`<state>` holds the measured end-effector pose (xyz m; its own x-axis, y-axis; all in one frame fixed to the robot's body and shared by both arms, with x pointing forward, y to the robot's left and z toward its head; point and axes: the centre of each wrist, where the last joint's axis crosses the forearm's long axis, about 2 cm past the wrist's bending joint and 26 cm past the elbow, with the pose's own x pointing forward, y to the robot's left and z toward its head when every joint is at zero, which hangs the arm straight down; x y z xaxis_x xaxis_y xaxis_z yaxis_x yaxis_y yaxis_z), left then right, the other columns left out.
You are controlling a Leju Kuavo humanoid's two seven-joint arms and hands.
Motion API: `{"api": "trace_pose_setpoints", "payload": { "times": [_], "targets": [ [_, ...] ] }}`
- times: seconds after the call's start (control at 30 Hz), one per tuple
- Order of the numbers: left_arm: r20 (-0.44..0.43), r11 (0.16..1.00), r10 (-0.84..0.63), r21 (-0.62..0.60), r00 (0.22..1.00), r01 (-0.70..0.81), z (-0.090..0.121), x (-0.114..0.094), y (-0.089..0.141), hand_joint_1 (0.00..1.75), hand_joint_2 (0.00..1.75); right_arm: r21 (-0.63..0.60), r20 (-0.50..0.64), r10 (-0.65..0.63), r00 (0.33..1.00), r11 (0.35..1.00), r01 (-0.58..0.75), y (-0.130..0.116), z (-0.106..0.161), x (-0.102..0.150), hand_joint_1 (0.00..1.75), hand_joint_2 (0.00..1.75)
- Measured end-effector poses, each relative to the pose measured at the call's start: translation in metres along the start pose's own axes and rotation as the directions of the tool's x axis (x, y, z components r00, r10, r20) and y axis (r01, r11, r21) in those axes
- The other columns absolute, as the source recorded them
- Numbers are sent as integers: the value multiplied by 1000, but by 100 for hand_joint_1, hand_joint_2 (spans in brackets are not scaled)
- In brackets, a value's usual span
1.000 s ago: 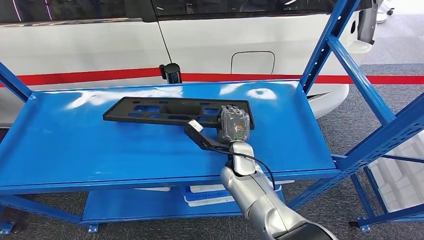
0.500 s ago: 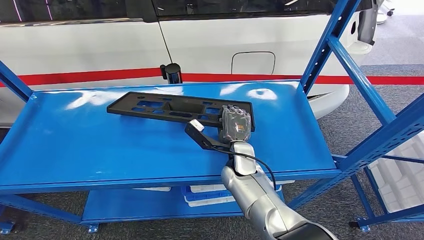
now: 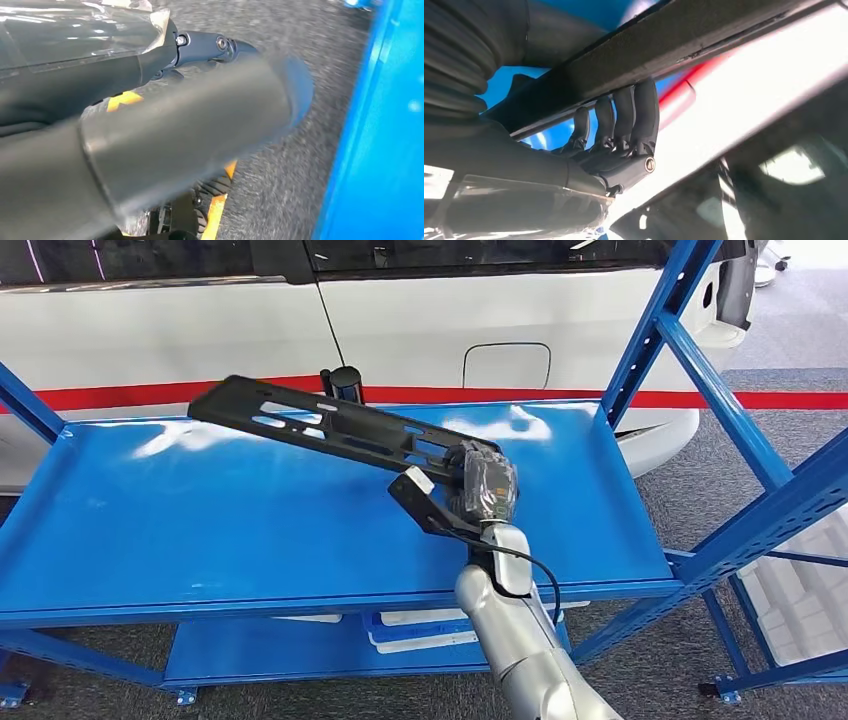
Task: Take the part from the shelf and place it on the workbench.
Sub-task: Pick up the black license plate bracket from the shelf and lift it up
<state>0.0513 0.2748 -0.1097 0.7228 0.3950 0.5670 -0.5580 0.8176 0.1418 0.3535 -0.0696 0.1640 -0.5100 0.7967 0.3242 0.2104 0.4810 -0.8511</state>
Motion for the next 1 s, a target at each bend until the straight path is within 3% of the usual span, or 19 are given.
{"api": "trace_pose_setpoints", "payload": {
  "times": [0.1,0.2,0.33,0.5,0.63,1.0],
  "targets": [
    [26,999,-17,-50,1000,18,2,-2,-3,0,175,-166,25,-111,994,980,113,-48,-10,3,175,175],
    [39,996,-24,-84,999,28,3,-4,-5,0,175,-327,63,-124,990,935,138,-97,-14,-3,175,175],
    [66,992,-44,-112,997,51,4,-3,-8,0,0,-427,91,-112,990,893,140,-124,-7,-10,175,175],
    [110,985,-52,-159,993,69,3,-1,-10,0,0,-466,97,-85,992,876,121,-133,4,-15,175,175],
    [92,984,-63,-159,994,77,3,0,-11,0,0,-486,98,-78,992,866,116,-138,8,-18,175,175],
    [16,978,-50,-204,999,52,3,0,-13,0,0,-433,153,-265,952,848,305,-139,18,-28,175,175]
  ]
}}
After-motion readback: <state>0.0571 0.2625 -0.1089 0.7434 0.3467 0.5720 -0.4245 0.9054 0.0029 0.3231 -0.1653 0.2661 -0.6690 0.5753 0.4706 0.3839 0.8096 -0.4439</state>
